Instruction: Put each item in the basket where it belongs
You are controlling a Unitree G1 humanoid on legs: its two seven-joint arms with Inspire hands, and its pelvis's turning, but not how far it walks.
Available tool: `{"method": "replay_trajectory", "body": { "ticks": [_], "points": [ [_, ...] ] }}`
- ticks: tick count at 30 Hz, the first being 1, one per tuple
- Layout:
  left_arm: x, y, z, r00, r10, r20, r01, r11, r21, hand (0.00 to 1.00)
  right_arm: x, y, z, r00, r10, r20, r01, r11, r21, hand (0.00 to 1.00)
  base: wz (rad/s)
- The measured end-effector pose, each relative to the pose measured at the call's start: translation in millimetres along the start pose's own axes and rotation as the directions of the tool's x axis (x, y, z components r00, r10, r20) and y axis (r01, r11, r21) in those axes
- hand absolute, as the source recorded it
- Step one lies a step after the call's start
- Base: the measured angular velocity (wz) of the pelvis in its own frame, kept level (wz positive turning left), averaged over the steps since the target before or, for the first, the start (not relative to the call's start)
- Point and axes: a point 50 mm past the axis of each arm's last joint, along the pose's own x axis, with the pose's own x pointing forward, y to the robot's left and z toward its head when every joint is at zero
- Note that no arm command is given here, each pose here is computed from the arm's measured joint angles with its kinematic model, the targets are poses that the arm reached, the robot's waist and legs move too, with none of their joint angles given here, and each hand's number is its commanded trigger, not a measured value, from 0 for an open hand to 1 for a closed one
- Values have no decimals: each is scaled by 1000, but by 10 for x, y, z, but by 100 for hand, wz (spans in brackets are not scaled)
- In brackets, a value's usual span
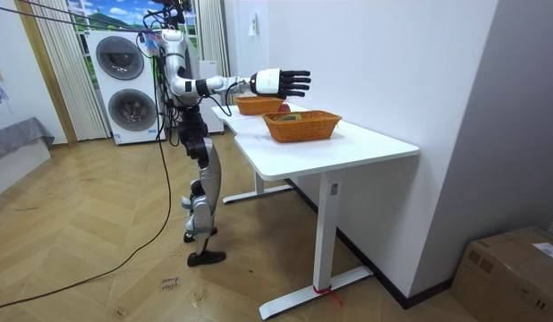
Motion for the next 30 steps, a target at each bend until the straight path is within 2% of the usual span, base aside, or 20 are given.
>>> {"method": "replay_trajectory", "body": {
  "ticks": [9,15,24,30],
  "points": [
    [5,16,20,1000,4,25,-4,1000,-5,0,3,-15,138,997,-12,70,11,1000,20,0,0],
    [12,46,27,999,11,39,-11,1000,-6,0,-25,-38,384,980,-13,199,4,999,46,0,1],
    [17,66,47,999,16,52,-16,1000,-5,0,-28,-33,395,979,-8,204,-7,997,73,0,0],
    [22,79,82,998,16,64,-16,1000,3,0,-6,37,455,976,44,215,-72,989,126,0,-1]
  ]
}}
